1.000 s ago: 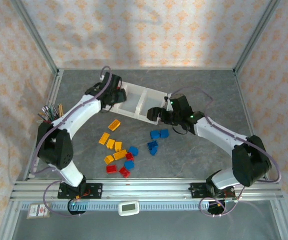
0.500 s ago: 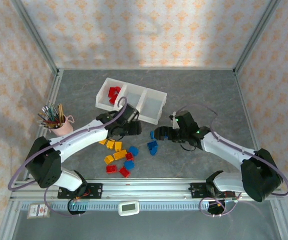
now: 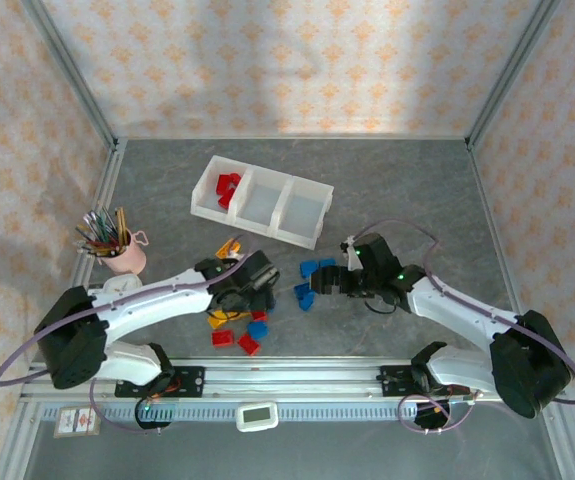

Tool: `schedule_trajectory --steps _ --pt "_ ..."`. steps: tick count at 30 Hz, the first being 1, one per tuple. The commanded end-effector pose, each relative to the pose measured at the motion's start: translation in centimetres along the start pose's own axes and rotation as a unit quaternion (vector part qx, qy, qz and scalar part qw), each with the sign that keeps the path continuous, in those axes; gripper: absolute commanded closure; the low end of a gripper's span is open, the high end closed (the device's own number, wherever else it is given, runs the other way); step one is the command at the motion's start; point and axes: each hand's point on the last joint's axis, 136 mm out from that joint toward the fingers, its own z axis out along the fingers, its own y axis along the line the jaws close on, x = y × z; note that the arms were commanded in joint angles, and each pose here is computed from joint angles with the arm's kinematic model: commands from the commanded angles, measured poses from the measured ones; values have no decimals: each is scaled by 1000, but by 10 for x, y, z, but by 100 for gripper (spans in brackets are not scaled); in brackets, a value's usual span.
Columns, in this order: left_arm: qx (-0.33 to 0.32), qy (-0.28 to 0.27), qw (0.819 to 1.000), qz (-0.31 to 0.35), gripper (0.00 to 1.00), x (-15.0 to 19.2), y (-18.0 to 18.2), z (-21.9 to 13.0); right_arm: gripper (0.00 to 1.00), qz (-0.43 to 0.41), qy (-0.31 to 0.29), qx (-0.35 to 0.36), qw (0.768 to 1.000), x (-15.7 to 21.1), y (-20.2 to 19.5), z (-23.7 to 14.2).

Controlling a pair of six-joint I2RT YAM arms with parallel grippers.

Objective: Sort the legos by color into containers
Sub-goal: Pick up the lego from the middle-left of the table.

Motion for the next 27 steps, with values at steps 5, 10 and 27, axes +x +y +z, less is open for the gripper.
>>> schedule_trajectory --steps 5,10,27 --pt "43 -1 997 -63 30 8 -13 -2 0 -10 -1 -4 1000 2 2 0" --pt "43 9 997 -63 32 14 -16 4 0 -10 -1 -3 1000 3 1 2" --pt "8 18 999 -42 56 20 -15 30 0 -10 -5 -1 1000 2 -1 4"
